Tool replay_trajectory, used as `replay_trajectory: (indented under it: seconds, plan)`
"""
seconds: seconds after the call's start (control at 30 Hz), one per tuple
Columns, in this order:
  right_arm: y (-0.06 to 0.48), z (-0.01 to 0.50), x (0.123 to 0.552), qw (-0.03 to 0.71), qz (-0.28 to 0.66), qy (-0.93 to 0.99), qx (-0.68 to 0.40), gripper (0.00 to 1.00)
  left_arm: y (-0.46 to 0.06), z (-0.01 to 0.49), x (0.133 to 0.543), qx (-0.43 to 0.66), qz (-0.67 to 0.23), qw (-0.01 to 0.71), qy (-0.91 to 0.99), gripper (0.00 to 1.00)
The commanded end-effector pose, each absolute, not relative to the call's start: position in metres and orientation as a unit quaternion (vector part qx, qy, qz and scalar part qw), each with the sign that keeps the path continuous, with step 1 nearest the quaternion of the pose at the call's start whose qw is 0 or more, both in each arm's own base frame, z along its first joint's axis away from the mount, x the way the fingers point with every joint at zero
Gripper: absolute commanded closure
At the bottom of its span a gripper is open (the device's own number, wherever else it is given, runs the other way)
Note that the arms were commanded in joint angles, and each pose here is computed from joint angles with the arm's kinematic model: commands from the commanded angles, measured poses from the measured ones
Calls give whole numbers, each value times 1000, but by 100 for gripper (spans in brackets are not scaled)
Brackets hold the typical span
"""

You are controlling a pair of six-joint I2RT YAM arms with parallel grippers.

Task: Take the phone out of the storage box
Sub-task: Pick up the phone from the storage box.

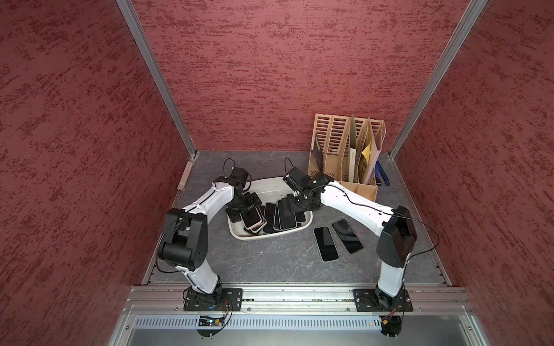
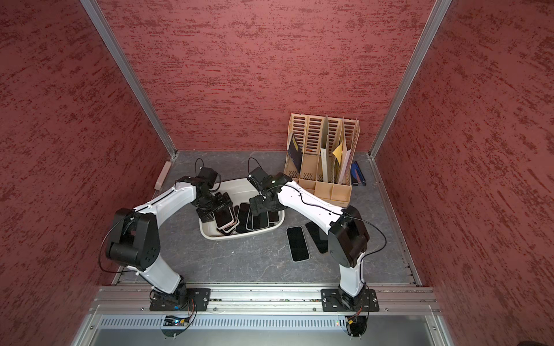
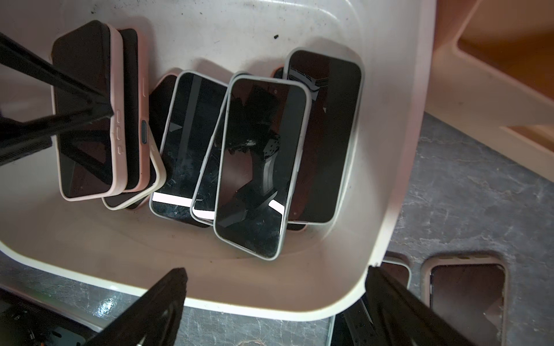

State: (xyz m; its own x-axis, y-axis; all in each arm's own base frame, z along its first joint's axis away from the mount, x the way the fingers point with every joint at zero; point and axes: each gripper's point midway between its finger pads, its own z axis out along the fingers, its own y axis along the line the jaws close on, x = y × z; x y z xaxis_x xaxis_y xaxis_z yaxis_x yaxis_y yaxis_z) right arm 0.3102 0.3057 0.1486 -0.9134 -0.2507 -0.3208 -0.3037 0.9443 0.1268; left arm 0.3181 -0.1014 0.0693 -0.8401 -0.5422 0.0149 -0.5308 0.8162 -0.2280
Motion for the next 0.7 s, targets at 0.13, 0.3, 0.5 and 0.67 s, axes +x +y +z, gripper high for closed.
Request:
replay_trajectory:
  seconds: [0.13, 0.3, 0.5, 0.67]
  plan:
    - [301, 154, 304, 162, 97, 969, -157, 2, -105, 57, 332, -300, -110, 8, 948, 0]
    - [299, 151, 302, 161, 93, 968, -169, 2, -108, 50, 345, -299, -116, 6, 947, 0]
    - [295, 148, 305, 164, 80, 966, -183, 2, -106, 38, 349, -305, -109, -4, 946, 0]
    - [291, 143, 305, 160, 76, 967, -184, 2, -105, 28, 348, -302, -106, -8, 947, 5]
